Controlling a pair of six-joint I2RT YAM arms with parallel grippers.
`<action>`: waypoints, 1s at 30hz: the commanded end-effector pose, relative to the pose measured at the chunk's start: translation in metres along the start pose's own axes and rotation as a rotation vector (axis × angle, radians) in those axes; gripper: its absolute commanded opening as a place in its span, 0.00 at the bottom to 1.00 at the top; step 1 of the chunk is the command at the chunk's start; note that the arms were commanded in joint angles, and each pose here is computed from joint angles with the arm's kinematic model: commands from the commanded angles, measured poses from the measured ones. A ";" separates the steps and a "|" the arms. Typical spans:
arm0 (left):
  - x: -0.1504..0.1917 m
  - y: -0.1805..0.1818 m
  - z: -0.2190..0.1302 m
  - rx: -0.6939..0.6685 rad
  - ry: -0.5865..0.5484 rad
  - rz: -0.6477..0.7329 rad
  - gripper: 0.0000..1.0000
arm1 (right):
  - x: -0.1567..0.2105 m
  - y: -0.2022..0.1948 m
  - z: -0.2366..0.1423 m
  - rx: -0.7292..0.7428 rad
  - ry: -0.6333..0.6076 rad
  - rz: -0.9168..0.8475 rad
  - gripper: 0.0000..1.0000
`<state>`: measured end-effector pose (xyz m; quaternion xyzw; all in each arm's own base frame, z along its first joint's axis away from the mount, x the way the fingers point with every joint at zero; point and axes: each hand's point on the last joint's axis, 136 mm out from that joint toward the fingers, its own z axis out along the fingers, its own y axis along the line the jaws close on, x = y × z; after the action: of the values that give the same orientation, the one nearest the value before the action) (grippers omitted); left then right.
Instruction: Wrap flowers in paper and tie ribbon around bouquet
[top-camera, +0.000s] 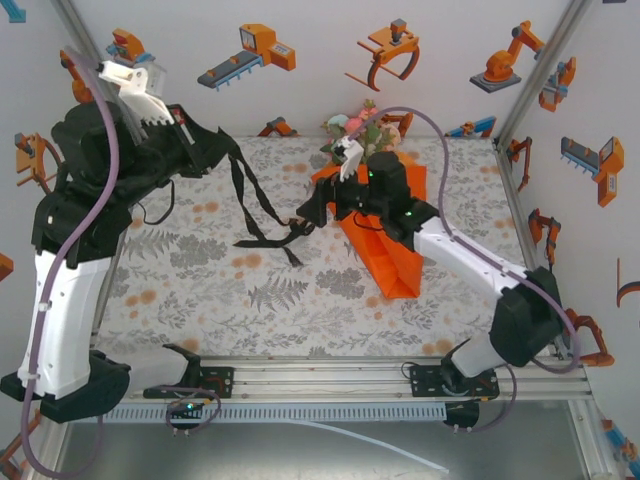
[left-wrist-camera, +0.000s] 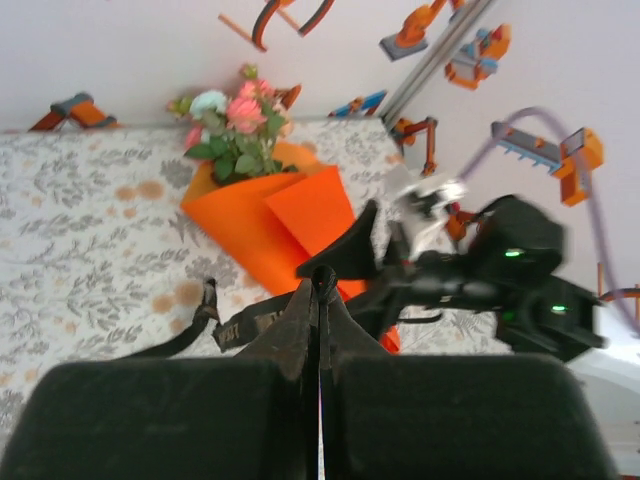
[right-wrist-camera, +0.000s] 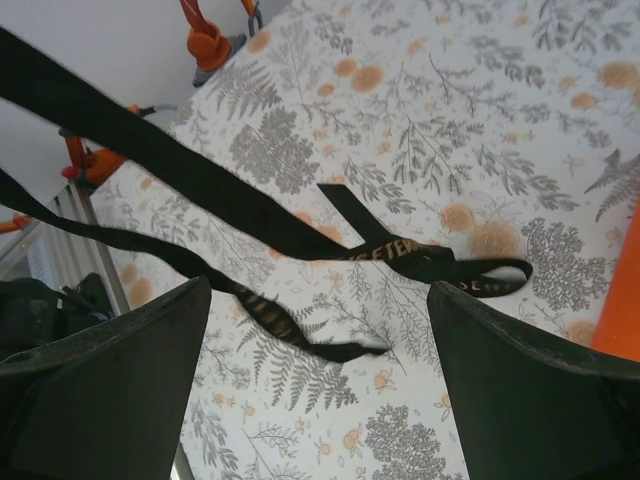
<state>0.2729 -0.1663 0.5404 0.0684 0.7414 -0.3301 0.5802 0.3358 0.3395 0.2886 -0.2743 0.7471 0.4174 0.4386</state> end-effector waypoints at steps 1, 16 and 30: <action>-0.016 -0.009 -0.012 0.035 -0.071 0.013 0.00 | 0.007 0.013 0.011 -0.059 0.004 -0.065 0.79; -0.048 -0.017 -0.054 0.011 -0.180 0.039 0.00 | 0.079 0.037 0.096 -0.267 -0.030 -0.234 0.93; -0.118 0.028 -0.137 -0.406 -0.483 0.148 0.00 | 0.107 -0.023 0.084 0.070 0.002 -0.192 0.21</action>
<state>0.2184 -0.0715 0.6420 -0.0297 0.6388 -0.2308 0.7334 0.3176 0.4199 0.1232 -0.3747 0.7371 0.3868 0.4082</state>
